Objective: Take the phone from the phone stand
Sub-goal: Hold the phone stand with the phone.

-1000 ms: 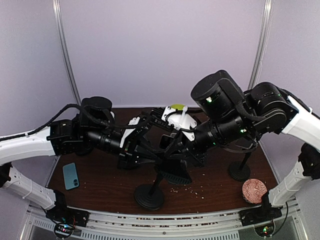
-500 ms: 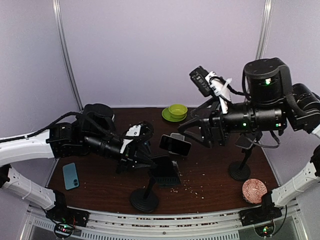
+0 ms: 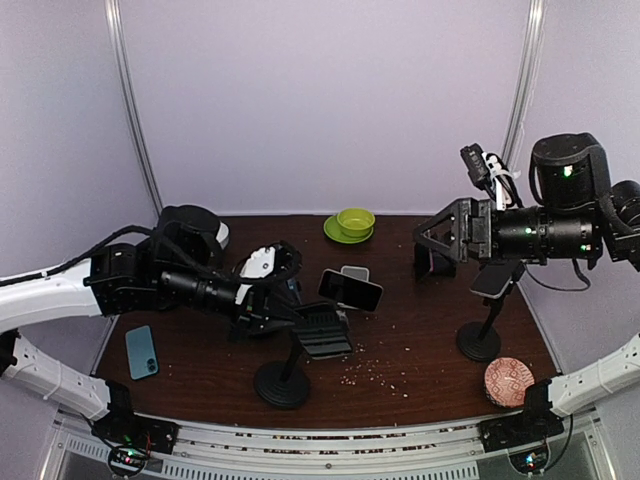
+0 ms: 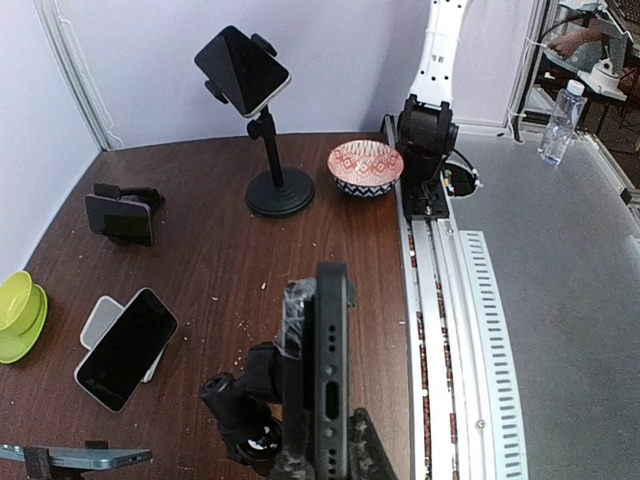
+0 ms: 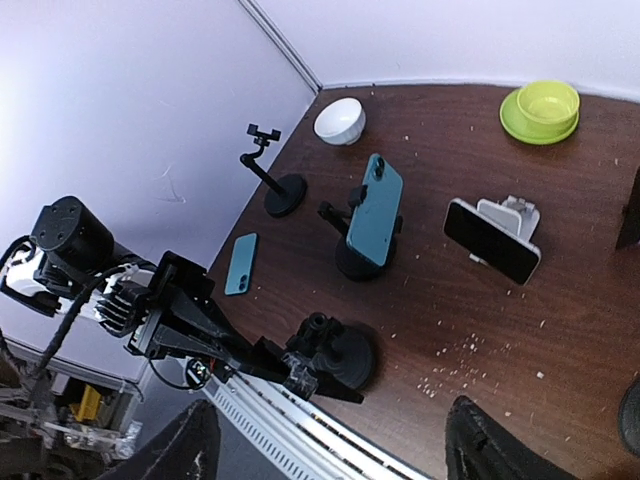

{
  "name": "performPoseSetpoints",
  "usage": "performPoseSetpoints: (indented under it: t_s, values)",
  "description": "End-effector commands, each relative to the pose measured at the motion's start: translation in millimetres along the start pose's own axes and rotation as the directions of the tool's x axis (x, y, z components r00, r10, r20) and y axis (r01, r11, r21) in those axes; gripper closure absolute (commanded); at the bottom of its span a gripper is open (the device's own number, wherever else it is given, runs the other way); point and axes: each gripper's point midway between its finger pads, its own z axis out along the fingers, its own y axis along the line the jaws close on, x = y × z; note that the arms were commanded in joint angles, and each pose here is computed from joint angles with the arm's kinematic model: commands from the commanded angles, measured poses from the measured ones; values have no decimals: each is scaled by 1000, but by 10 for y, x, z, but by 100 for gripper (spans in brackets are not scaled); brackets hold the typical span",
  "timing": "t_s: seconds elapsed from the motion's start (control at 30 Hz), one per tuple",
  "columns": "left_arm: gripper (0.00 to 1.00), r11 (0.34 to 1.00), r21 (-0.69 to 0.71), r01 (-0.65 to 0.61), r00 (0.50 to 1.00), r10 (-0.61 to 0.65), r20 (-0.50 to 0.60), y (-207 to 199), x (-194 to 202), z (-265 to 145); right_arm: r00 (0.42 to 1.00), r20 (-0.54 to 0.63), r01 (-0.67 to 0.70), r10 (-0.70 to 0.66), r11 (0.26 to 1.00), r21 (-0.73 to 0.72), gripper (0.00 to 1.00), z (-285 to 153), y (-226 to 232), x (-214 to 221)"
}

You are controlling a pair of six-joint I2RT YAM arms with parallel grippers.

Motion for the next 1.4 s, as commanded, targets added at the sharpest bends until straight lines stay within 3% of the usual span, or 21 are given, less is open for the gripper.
performPoseSetpoints:
  t_s: [0.0,0.27,0.7,1.37]
  values:
    - [100,986,-86,-142,959,159,236,109,-823,-228,953,-138,-266,269,963,39,23,13,-211,353]
    - [100,974,-102,-202,943,221,247,117,-920,-107,865,-257,-437,431,899,34,23,120,-279,775]
    - [100,954,-88,-286,916,299,268,13,-878,-63,780,-420,-507,465,862,12,22,322,-195,1204]
    - [100,948,-117,-296,898,318,303,40,-995,-93,781,-391,-540,487,841,-30,22,543,-74,1087]
